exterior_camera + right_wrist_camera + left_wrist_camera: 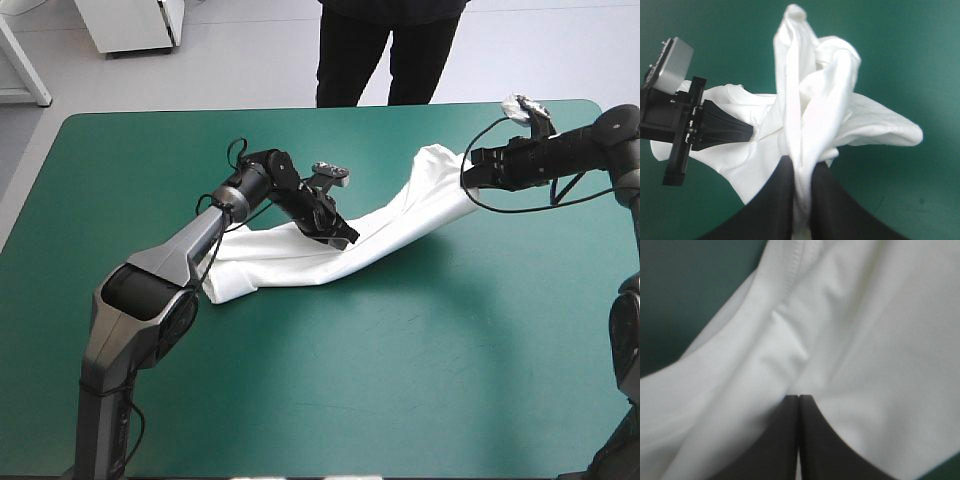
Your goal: Fold the cloth
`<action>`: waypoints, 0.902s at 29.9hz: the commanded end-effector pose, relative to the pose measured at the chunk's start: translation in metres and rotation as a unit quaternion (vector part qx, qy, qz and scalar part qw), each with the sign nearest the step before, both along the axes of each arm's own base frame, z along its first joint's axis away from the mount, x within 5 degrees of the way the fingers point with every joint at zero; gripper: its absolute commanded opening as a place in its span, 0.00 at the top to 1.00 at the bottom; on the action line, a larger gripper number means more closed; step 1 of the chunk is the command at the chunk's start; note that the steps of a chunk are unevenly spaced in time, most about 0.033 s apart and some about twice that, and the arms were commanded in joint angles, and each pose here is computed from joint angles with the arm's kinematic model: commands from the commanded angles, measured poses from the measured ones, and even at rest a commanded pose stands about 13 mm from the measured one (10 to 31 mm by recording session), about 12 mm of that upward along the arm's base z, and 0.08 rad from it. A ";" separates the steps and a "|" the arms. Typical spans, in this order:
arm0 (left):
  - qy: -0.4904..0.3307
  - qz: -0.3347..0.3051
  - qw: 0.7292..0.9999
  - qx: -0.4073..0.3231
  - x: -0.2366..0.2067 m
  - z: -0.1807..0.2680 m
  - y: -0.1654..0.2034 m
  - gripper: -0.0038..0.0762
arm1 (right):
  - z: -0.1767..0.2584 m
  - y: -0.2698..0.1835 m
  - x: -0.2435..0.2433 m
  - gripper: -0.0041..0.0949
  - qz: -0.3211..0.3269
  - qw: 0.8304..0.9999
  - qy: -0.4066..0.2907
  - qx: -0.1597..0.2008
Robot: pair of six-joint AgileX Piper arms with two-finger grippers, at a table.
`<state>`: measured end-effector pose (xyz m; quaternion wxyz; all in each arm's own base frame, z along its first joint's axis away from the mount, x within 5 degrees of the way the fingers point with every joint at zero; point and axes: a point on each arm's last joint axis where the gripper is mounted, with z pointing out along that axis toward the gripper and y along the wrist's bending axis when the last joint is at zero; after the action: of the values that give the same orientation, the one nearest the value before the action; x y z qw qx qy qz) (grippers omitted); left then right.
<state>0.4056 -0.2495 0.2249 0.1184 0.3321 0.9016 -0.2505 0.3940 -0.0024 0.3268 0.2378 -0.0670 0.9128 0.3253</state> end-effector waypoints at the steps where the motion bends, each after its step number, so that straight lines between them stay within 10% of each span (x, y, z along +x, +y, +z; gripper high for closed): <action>1: -0.069 0.001 0.998 -0.010 -0.011 0.074 0.009 0.98 | 0.039 0.005 -0.011 0.97 -0.006 0.998 -0.055 0.032; 27: -0.196 0.117 0.973 0.017 -0.099 0.222 0.127 0.98 | 0.080 0.198 -0.031 0.97 0.175 0.970 -0.150 0.075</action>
<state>0.3339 -0.1292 0.4180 0.2916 0.2763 0.9057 -0.1357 0.3731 0.1805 0.3834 0.2847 -0.2513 0.8414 0.3844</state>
